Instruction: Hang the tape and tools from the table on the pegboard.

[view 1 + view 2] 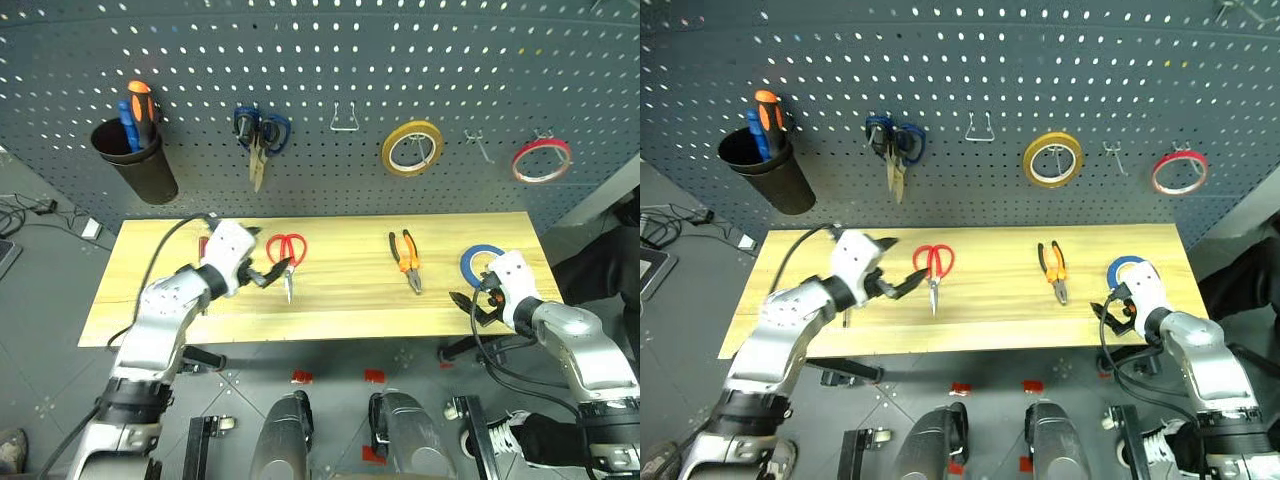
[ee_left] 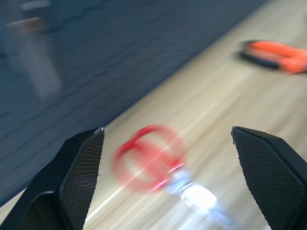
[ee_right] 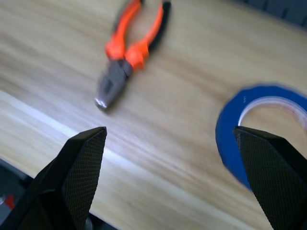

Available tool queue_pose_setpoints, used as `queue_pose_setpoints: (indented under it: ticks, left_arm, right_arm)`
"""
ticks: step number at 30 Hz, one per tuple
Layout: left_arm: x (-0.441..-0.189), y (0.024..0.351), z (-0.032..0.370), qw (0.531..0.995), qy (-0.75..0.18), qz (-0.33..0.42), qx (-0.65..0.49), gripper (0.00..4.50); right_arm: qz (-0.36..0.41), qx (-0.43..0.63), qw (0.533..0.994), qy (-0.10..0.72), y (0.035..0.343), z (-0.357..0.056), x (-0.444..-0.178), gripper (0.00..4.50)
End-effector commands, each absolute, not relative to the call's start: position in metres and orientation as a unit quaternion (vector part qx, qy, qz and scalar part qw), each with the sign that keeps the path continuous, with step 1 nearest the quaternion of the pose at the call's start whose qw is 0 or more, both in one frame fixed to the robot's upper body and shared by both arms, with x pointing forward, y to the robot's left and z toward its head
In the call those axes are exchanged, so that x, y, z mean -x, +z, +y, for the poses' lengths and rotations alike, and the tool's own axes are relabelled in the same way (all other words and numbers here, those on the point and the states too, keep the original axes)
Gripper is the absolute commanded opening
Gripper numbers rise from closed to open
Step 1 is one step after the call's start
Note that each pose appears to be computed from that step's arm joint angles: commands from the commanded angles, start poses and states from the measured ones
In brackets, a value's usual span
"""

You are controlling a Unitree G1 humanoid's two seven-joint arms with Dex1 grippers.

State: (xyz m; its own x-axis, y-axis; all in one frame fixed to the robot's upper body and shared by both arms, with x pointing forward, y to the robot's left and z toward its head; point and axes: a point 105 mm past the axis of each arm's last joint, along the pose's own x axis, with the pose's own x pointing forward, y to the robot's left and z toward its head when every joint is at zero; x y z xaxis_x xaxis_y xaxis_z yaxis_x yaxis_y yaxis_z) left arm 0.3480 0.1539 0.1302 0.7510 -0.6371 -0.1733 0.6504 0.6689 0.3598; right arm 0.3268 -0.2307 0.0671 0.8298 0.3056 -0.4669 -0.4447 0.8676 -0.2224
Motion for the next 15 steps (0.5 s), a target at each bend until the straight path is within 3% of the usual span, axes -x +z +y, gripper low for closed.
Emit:
queue_pose_setpoints:
  ticks: [1,7,15]
  left_arm:
    - [-0.347,0.133,0.115,0.874,-0.44,0.003,-0.205,4.47]
    - [-0.339,0.141,0.055,0.809,-0.554,-0.023,-0.195,4.47]
    - [-0.325,0.14,0.026,0.771,-0.603,-0.041,-0.2,4.47]
  right_arm:
    - [0.222,0.176,0.942,0.182,0.071,-0.237,-0.34,4.5]
    - [0.249,0.194,0.937,0.147,0.07,-0.256,-0.371,4.5]
    - [0.309,0.191,0.923,0.128,0.062,-0.28,-0.391,4.5]
